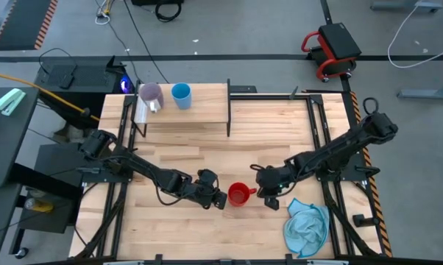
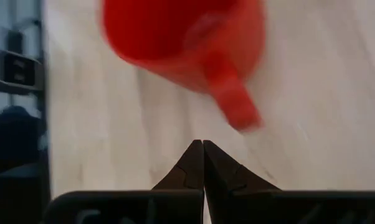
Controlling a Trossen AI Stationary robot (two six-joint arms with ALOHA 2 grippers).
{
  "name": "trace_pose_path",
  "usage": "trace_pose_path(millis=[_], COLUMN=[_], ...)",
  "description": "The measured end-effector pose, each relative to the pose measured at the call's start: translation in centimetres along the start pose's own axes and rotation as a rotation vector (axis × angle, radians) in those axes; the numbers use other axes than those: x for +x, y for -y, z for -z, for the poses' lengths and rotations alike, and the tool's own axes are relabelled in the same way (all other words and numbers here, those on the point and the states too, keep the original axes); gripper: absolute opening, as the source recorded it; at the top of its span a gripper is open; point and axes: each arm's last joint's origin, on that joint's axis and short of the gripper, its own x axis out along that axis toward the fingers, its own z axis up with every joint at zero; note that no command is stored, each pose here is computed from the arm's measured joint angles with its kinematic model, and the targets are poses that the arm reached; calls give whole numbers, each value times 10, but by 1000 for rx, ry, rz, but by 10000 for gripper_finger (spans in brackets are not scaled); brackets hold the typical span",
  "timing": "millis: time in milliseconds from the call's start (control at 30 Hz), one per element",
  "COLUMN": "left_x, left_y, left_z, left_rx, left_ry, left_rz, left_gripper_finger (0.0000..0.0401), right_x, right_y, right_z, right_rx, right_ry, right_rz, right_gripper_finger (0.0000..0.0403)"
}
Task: Stack small to large cups/mugs on shelf
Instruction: Put the red mug on the shelf
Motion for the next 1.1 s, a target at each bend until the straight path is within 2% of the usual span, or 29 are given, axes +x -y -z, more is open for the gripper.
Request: trace_pose_path(millis=[133,267,367,500,667,833,1100], left_x=[0,-3,-7,-12,-6,18,39], left_y=[0,2,4,7,4,2,8], left_z=[0,8,20,39,53,49,32], left_rx=[-3,-18,-29,-49,-84,-105,-83], left_ry=[-2,-29,-71,-140,-140,-78,-42], left_rz=[0,10,25,45,53,63,54], left_gripper_finger=[19,12,11,22,31,28,33], right_x=[1,-13,-26,-33,-23,-5,13], right_y=[-7,-2,1,12,31,28,13], right_z=[0,7,8,-4,-18,-28,-14], right_rx=[-21,-17,-19,6,33,32,38], right_ry=[19,-17,23,107,117,144,82], right_rz=[-31,43,112,157,210,108,71], right_gripper_finger=[4,4,4,4,4,4,4])
